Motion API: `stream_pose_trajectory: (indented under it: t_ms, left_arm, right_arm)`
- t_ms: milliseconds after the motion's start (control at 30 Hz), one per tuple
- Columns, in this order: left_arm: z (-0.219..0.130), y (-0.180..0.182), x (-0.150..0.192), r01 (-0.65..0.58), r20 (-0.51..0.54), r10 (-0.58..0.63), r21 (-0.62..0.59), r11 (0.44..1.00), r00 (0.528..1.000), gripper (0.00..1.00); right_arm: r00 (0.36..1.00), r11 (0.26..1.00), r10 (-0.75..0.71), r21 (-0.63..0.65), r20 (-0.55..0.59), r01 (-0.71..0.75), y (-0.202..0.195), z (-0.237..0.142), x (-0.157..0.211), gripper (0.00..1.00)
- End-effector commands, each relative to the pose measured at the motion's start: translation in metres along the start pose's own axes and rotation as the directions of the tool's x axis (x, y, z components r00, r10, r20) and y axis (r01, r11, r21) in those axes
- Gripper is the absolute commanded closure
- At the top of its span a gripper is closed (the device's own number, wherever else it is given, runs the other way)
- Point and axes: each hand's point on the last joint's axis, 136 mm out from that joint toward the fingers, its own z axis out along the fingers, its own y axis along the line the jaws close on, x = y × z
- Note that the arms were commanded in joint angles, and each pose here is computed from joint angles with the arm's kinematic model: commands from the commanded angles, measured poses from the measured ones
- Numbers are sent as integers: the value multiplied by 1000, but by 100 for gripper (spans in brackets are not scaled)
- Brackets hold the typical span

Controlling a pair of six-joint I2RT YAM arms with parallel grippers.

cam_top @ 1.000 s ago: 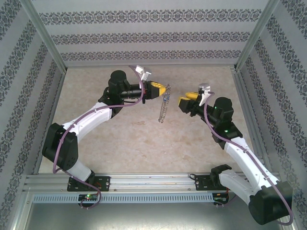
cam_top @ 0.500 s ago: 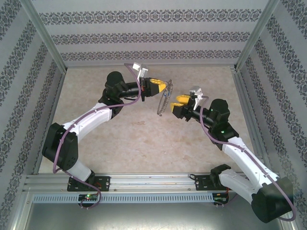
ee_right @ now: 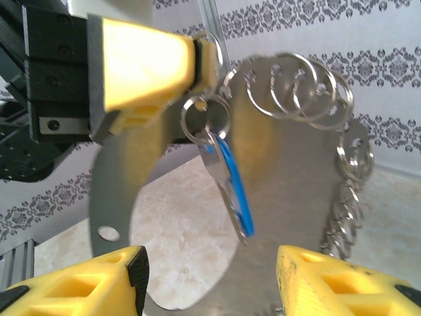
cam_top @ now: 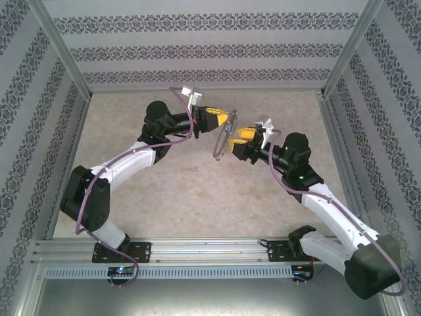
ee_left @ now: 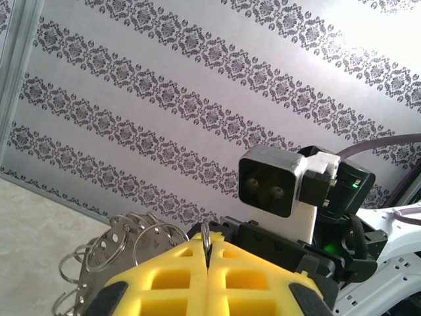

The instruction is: Put the keys on the keyring

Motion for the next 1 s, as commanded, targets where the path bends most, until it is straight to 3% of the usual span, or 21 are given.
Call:
stream_pose_trajectory:
  t_ms: [0, 700, 800, 967]
  left_arm:
    - [-1, -10, -14, -45, 54, 43, 35, 998, 998, 100]
    - [1, -8, -14, -23, 66, 20, 49, 999, 998, 100]
    - [1, -7, -13, -20, 67, 17, 49, 999, 998, 100]
    - [2, -6, -14, -22, 69, 19, 48, 999, 997, 100]
  right_arm:
    - [996, 998, -66, -21, 59, 67, 8, 8, -24, 45]
    - [995, 996, -86, -26, 60, 87, 5, 27, -32, 50]
    - [995, 996, -83, -32, 55, 85, 5, 29, -31, 55]
    - [995, 995, -84, -44, 55, 86, 7, 31, -32, 75]
